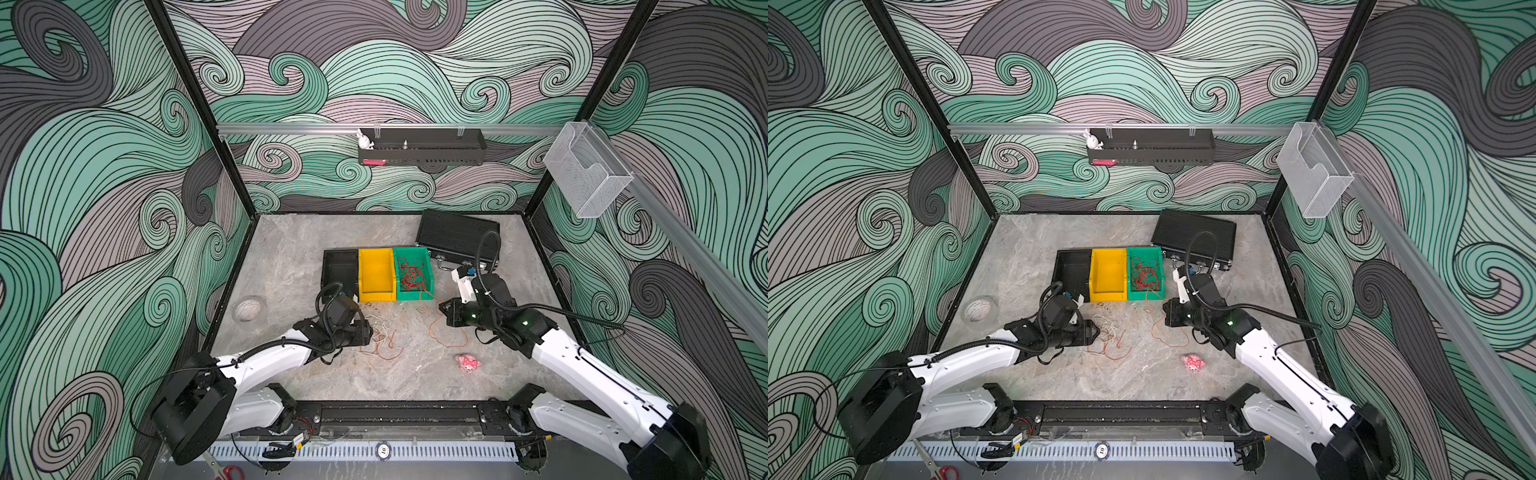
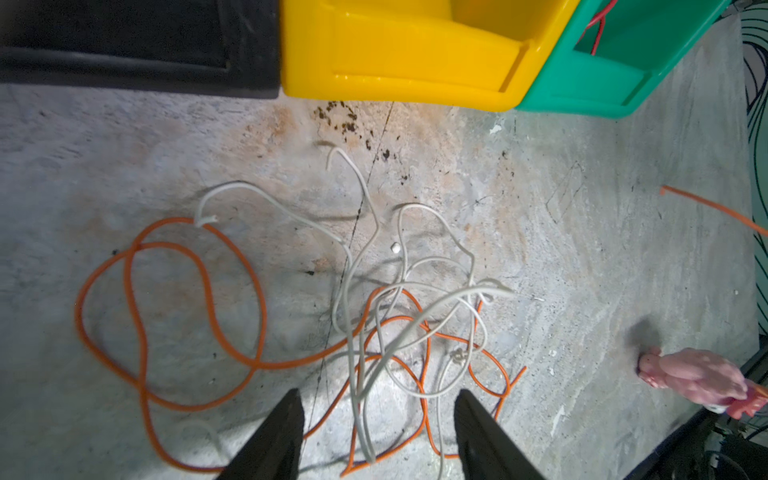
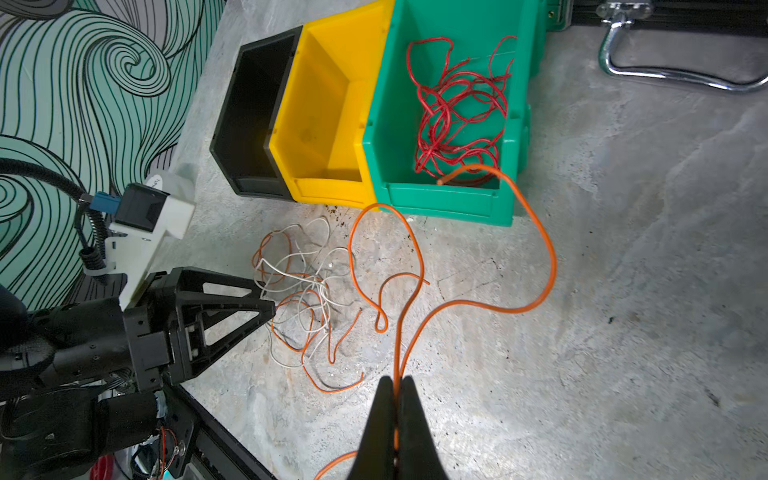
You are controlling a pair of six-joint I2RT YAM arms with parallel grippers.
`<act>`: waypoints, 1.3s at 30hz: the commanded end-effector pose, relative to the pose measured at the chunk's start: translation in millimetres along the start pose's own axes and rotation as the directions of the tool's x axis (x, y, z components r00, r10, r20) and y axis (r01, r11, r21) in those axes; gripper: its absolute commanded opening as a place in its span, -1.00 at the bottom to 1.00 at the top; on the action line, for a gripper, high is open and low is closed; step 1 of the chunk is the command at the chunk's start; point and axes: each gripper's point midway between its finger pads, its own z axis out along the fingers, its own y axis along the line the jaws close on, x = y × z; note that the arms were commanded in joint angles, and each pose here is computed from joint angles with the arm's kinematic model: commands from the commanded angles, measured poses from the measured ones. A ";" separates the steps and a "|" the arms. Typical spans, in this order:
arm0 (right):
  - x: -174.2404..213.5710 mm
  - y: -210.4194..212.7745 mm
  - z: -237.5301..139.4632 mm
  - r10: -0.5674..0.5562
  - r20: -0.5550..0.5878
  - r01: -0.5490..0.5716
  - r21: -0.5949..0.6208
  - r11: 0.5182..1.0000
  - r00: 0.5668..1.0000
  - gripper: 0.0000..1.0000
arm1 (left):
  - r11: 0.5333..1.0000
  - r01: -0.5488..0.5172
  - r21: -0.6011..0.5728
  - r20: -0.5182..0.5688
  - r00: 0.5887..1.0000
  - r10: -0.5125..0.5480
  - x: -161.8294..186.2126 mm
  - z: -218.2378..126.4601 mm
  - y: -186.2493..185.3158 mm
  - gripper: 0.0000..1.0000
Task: Untangle the cables
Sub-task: 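Carry the orange wire toward the yellow bin with right gripper while left approaches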
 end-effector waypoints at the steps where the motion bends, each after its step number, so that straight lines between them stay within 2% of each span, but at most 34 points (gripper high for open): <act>1: -24.7 33.1 0.1 -0.034 0.046 0.038 -0.088 0.995 0.998 -1.00 | 1.000 0.016 -0.024 0.035 0.999 -0.015 -11.8 -13.3 0.3 0.23; 6: -41.6 56.3 15.1 -0.083 0.037 0.086 -0.088 0.992 0.996 -1.00 | 0.996 0.059 -0.062 0.063 0.996 -0.055 -15.5 -24.0 12.6 0.22; 12: -62.5 81.2 29.8 -0.150 0.036 0.152 -0.071 0.986 0.988 -1.00 | 0.993 0.101 -0.053 0.129 0.987 -0.094 -22.7 -42.0 20.2 0.22; 16: -66.5 91.4 33.3 -0.173 0.038 0.176 -0.080 0.981 0.984 -1.00 | 0.994 0.103 0.022 0.223 0.969 -0.106 -37.2 -64.6 10.7 0.22; 23: -50.2 90.1 39.5 -0.244 -0.026 0.240 -0.102 0.965 0.969 -1.00 | 0.980 -0.010 0.198 0.400 0.914 -0.072 -68.4 -112.0 -24.6 0.36; 27: -40.8 96.9 40.2 -0.258 -0.043 0.248 -0.161 0.955 0.965 -1.00 | 0.952 -0.072 0.296 0.384 0.922 -0.049 -76.0 -113.9 -53.5 0.37; 31: -33.4 105.9 39.0 -0.259 -0.051 0.241 -0.228 0.943 0.965 -1.00 | 0.943 -0.082 0.324 0.358 0.933 -0.042 -82.2 -105.2 -66.1 0.37; 39: -16.8 109.1 34.9 -0.255 -0.071 0.226 -0.277 0.934 0.964 -1.00 | 0.926 -0.109 0.361 0.364 0.931 -0.032 -96.2 -100.1 -83.7 0.34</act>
